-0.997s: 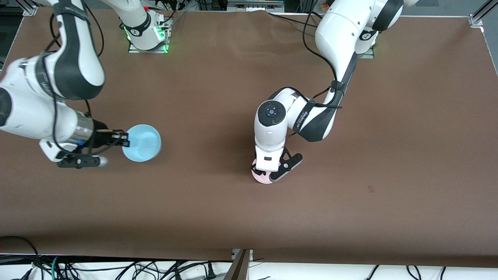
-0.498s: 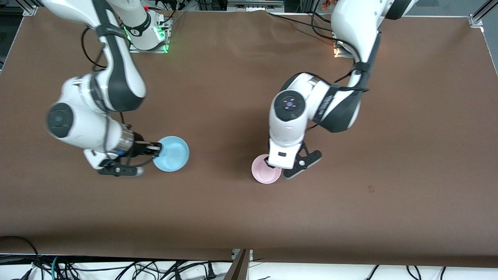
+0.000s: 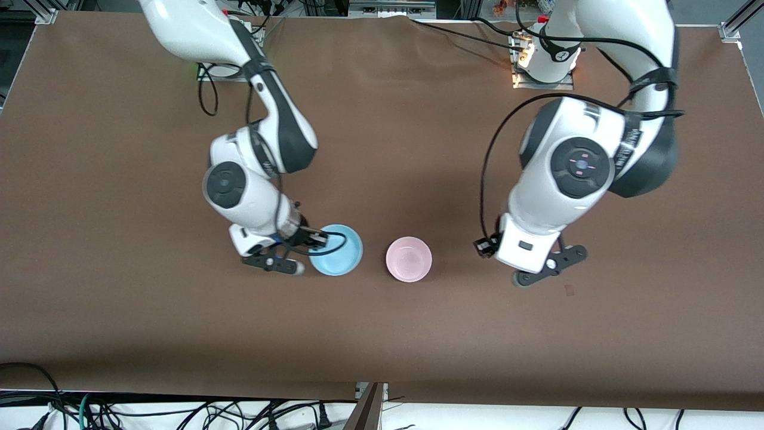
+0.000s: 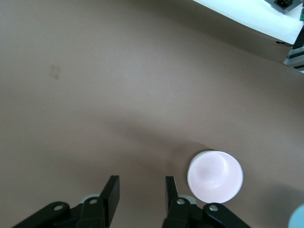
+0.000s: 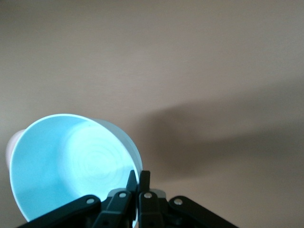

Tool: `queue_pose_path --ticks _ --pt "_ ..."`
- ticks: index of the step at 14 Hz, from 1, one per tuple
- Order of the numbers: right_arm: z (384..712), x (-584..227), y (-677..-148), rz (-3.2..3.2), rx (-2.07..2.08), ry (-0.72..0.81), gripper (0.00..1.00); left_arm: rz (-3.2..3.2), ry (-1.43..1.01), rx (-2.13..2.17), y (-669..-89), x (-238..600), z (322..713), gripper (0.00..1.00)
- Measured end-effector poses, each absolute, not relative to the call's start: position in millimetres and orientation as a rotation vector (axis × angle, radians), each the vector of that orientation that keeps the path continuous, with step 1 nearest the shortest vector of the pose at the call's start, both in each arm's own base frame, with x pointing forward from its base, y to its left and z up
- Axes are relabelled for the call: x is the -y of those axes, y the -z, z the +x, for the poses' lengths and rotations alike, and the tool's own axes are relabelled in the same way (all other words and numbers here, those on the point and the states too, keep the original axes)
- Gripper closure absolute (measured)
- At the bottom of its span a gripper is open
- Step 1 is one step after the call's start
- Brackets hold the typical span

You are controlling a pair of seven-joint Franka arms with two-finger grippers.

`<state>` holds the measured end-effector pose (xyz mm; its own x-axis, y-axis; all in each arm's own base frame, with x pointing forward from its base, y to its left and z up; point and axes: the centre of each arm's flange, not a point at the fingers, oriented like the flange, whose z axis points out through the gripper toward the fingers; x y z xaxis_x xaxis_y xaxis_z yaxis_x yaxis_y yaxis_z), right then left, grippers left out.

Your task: Stack pink and blue bowls on white bowl

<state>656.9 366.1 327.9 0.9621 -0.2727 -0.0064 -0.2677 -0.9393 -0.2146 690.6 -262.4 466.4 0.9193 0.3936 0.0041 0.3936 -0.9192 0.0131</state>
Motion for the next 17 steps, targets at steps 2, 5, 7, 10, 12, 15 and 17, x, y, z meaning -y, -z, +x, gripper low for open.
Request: queue_pose_path --ticks 2,5,7,10,12,15,17 --pt "654.8 -398.9 -314.8 -2.856 -0.496 0.06 0.97 3.082 0.005 -0.572 -469.6 244.3 694.2 0.53" --pt "638.0 -445.7 -292.2 -2.802 -0.593 0.102 0.97 3.1 0.018 -0.486 -473.0 217.6 700.4 0.53" --pt "627.8 -465.5 -282.3 -2.782 -0.63 0.111 0.97 3.109 0.023 -0.431 -477.1 195.2 704.7 0.53" --pt "621.5 -481.6 -275.8 -2.75 -0.674 0.129 0.97 3.116 0.019 -0.354 -489.8 159.8 708.8 0.53" --pt "618.8 -489.6 -268.8 -2.738 -0.687 0.138 0.97 3.118 0.012 -0.317 -495.0 144.2 710.6 0.53" --pt "612.8 -499.0 -251.1 -2.738 -0.691 0.141 0.97 3.124 0.013 -0.253 -498.5 131.3 711.4 0.53" --pt "610.5 -502.1 -244.0 -2.74 -0.692 0.141 0.97 3.132 0.042 -0.186 -499.1 120.1 710.0 0.53"
